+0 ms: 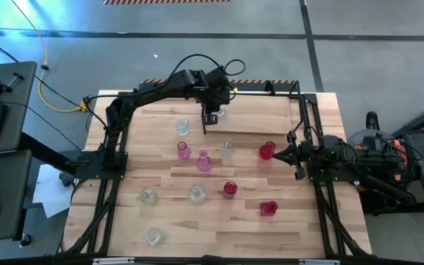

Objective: Sort vases onto shelf
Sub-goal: Put the transparent vase on the shelf

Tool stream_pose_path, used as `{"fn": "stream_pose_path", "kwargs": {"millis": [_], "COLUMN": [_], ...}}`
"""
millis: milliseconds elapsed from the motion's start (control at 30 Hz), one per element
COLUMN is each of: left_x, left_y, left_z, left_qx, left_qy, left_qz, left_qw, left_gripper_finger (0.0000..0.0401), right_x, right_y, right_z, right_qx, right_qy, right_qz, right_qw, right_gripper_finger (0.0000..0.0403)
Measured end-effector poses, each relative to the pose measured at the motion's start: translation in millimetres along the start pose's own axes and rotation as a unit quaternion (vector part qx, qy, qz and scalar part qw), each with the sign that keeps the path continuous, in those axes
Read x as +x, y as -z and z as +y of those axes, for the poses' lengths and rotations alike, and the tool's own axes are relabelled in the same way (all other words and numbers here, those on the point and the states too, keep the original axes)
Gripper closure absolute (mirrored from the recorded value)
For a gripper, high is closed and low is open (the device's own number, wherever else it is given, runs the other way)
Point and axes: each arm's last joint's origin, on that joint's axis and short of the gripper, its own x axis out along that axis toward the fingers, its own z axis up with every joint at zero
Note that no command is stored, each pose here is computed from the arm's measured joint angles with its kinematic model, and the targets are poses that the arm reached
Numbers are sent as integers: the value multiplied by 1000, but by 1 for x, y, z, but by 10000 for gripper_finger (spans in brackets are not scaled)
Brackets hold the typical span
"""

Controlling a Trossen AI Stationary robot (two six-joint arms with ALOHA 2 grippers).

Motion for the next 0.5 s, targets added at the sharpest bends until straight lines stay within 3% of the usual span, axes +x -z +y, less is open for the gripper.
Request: {"fn": "stream_pose_path", "kwargs": {"millis": [500], "left_x": [24], "left_y": [2], "left_z": [1], "left_qx": [-6], "left_qy": [13], "left_qz": [23], "left_qw": [1000], "left_gripper_finger": [371], "right_x": [0], "right_y": [0], "right_z": [0], "right_qx": [0], "right_qy": [0], "right_qz": [0], "right_qw": [1000], "right_gripper_finger": [402]}}
